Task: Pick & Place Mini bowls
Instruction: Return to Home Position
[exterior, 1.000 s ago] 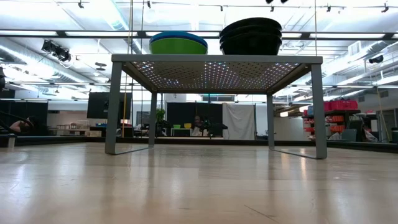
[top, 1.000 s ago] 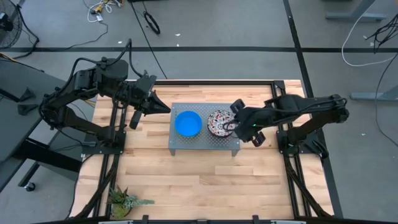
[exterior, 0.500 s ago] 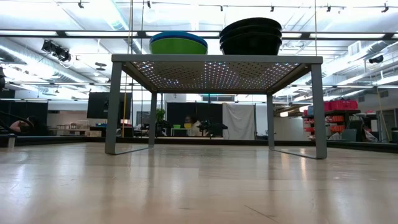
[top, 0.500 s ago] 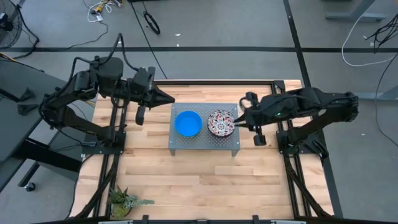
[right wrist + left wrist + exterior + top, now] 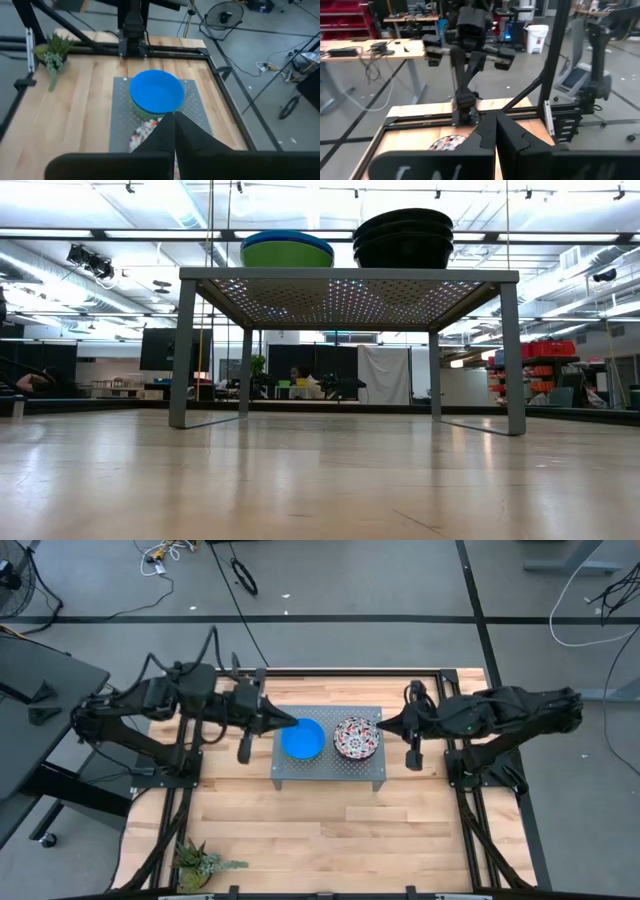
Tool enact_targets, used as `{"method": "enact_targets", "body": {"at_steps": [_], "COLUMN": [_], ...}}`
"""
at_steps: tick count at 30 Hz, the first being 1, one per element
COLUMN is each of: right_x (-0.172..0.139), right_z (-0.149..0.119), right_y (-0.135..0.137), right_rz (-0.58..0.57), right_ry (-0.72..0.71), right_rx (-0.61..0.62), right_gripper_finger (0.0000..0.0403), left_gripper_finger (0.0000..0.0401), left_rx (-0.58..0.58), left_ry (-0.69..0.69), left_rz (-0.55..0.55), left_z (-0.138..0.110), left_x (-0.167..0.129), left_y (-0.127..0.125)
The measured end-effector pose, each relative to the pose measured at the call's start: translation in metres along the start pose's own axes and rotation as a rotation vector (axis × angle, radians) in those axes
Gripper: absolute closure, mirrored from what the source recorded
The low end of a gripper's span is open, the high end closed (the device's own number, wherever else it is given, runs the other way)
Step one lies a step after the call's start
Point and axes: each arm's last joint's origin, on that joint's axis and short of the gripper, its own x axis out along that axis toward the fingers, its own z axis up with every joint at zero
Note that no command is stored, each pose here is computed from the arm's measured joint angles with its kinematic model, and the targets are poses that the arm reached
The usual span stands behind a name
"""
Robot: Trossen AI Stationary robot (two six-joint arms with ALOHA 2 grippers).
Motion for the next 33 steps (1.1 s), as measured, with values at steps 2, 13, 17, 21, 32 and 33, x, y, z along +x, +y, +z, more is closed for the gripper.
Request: {"method": "enact_targets", "body": {"at_steps": [2, 13, 17, 21, 32, 33], "right_x": [0.005, 0.013, 0.005, -0.001, -0.005, -0.005], "right_z": [-0.007, -0.053, -0.070, -0.088, -0.133, -0.136], "right_y": [0.003, 0.006, 0.001, -0.003, -0.008, -0.008], "right_rz": [0.001, 0.021, 0.024, 0.024, 0.036, 0.037], "right_ry": [-0.020, -0.172, -0.212, -0.221, -0.336, -0.351], "right_rx": [0.021, 0.111, 0.128, 0.132, 0.221, 0.226], "right_gripper_finger": [0.0401, 0.0402, 0.0402, 0.0403, 0.0403, 0.0403], "left_gripper_finger": [0.0399, 0.0400, 0.0400, 0.0400, 0.0399, 0.0399], "left_rx": [0.000, -0.054, -0.048, -0.064, -0.103, -0.103], "left_ry": [-0.017, -0.111, -0.123, -0.136, -0.244, -0.246], "left_rz": [-0.019, -0.075, -0.069, -0.059, -0.039, -0.038], "left_z": [-0.006, -0.043, -0.057, -0.073, -0.117, -0.121], "left_x": [0.004, 0.005, -0.002, -0.010, -0.034, -0.036], "left_y": [-0.004, -0.010, -0.009, -0.006, -0.005, -0.005]}}
